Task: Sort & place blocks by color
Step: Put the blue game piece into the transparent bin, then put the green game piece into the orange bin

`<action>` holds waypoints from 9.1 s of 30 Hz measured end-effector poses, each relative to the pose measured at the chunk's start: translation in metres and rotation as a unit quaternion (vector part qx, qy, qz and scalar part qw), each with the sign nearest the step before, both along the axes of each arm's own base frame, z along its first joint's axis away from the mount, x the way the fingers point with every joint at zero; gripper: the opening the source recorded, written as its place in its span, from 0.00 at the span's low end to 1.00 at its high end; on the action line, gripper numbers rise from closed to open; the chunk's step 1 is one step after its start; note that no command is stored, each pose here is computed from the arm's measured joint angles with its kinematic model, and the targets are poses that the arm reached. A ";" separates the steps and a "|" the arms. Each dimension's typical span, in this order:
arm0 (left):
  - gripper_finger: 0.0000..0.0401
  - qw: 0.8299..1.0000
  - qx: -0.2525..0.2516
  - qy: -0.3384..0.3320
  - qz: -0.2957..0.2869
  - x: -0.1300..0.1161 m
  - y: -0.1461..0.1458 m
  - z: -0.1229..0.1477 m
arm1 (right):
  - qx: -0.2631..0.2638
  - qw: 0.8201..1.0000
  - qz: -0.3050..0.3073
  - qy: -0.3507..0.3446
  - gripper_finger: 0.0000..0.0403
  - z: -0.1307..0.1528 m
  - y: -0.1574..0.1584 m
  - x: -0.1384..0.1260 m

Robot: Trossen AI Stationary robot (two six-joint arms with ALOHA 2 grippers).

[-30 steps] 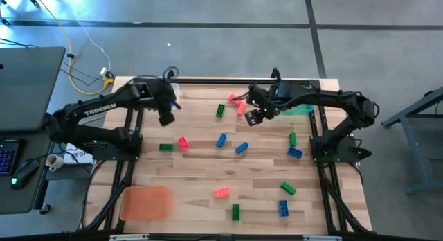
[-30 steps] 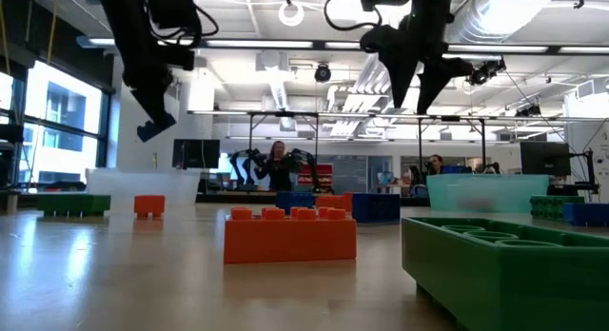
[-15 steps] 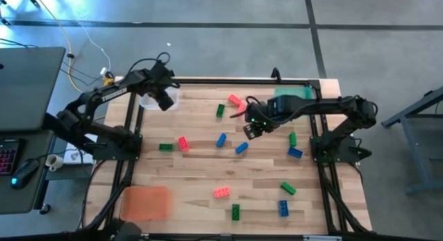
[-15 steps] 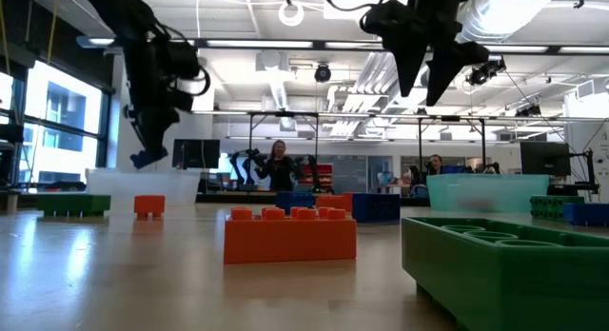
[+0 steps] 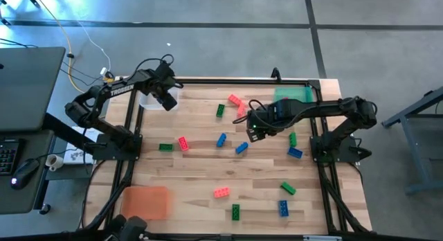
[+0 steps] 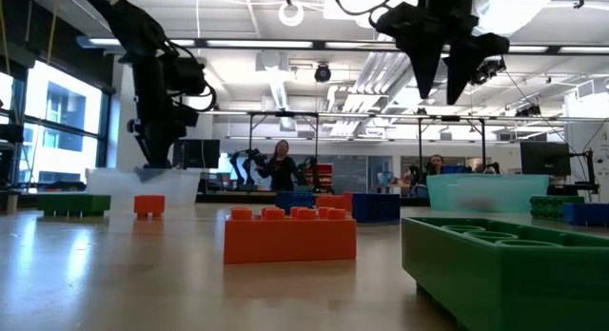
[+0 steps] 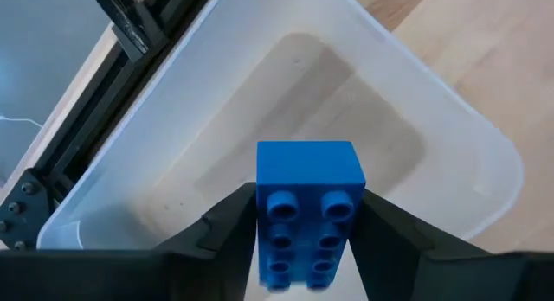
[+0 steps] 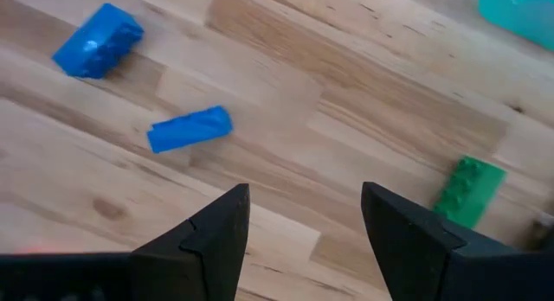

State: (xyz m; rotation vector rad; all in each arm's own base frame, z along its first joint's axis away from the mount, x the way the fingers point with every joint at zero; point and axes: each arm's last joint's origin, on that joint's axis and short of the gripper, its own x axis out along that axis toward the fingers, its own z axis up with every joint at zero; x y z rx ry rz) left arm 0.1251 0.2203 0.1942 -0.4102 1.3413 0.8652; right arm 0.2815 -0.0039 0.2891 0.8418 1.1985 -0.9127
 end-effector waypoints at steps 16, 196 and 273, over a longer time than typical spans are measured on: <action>0.50 1.000 -0.001 -0.005 0.006 0.000 0.000 0.000 | -0.018 0.994 -0.044 0.094 0.52 0.000 0.027 -0.022; 0.60 0.698 0.001 -0.616 -0.365 0.116 -0.130 0.186 | -0.279 0.735 0.298 -0.541 0.17 0.099 0.022 0.069; 0.16 0.871 -0.071 -0.411 -0.260 0.080 -0.149 0.147 | -0.202 0.853 0.256 -0.407 0.53 0.059 -0.025 0.066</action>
